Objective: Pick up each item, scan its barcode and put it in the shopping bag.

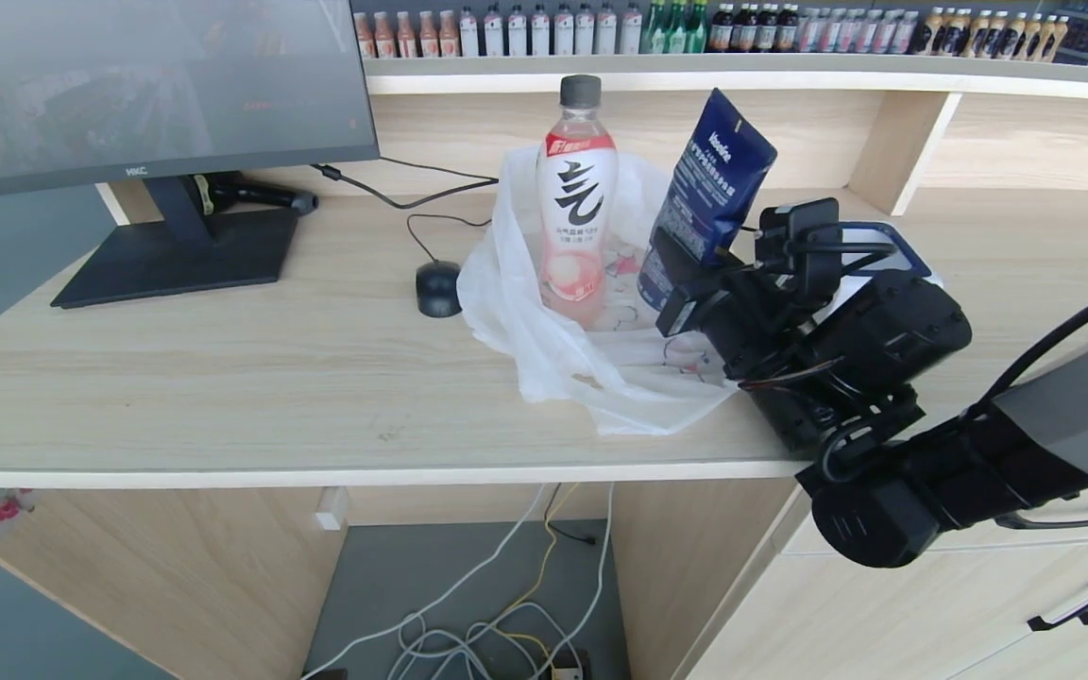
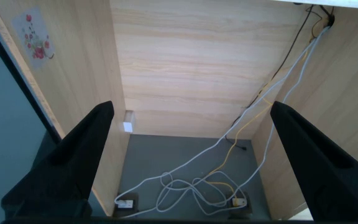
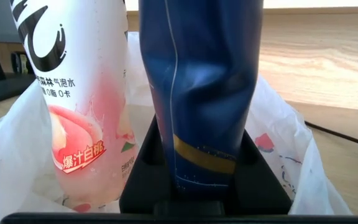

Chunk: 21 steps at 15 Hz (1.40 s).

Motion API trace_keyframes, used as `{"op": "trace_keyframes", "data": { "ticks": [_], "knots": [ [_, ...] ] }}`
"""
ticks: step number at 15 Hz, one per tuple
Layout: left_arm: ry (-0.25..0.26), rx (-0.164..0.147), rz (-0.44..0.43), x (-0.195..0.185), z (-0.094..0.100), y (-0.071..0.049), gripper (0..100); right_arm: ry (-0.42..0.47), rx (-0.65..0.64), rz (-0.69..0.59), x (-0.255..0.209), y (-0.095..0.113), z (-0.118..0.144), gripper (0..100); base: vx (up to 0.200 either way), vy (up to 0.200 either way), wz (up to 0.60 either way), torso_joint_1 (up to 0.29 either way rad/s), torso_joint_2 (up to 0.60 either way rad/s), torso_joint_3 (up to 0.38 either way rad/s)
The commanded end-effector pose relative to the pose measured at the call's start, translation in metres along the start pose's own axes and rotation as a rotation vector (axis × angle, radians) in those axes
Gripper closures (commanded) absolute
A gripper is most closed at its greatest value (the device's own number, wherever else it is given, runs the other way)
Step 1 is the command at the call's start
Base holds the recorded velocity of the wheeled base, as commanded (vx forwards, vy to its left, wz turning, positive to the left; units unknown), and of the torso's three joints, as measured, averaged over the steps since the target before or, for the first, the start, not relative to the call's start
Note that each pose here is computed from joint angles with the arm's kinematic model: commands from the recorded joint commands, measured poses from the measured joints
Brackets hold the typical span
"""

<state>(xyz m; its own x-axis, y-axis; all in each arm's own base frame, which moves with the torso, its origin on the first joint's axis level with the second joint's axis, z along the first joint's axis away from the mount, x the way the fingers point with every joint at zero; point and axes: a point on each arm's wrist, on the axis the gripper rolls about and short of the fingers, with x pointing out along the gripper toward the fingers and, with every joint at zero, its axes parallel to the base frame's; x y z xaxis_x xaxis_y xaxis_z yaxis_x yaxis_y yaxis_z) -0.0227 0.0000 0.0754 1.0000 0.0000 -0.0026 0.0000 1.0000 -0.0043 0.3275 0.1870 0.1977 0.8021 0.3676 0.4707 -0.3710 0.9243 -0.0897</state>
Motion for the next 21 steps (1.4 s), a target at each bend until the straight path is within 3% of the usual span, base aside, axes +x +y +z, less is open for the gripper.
{"op": "trace_keyframes", "data": {
  "ticks": [1, 3, 5, 6, 8, 12, 21],
  "knots": [
    [0.001, 0.000, 0.000, 0.000, 0.000, 0.000, 0, -0.078, 0.003, -0.009, -0.007, -0.006, 0.038, 100, 0.000, 0.000, 0.00, 0.000, 0.00, 0.000],
    [-0.001, 0.000, 0.000, 0.000, 0.000, 0.000, 0, -0.086, 0.004, -0.010, -0.005, -0.010, 0.064, 100, 0.000, 0.000, 0.00, 0.000, 0.00, 0.000],
    [-0.001, 0.000, 0.000, 0.000, 0.000, 0.000, 0, -0.020, 0.004, 0.006, -0.008, -0.012, 0.078, 100, 0.000, 0.000, 0.00, 0.000, 0.00, 0.000],
    [0.001, 0.000, 0.000, 0.000, 0.000, 0.000, 0, 0.054, 0.010, 0.033, -0.008, -0.012, 0.077, 100, 0.000, 0.000, 0.00, 0.000, 0.00, 0.000],
    [-0.001, 0.000, 0.000, 0.000, 0.000, 0.000, 0, 0.127, 0.073, 0.047, 0.004, -0.009, 0.059, 100, 0.000, 0.000, 0.00, 0.000, 0.00, 0.000],
    [-0.001, 0.000, 0.000, 0.000, 0.000, 0.000, 0, 0.156, 0.072, 0.059, 0.026, -0.009, 0.023, 100, 0.000, 0.000, 0.00, 0.000, 0.00, 0.000],
    [0.001, 0.000, 0.000, 0.000, 0.000, 0.000, 0, 0.190, 0.069, 0.081, 0.032, -0.008, 0.004, 100, 0.000, 0.000, 0.00, 0.000, 0.00, 0.000]
  ]
}}
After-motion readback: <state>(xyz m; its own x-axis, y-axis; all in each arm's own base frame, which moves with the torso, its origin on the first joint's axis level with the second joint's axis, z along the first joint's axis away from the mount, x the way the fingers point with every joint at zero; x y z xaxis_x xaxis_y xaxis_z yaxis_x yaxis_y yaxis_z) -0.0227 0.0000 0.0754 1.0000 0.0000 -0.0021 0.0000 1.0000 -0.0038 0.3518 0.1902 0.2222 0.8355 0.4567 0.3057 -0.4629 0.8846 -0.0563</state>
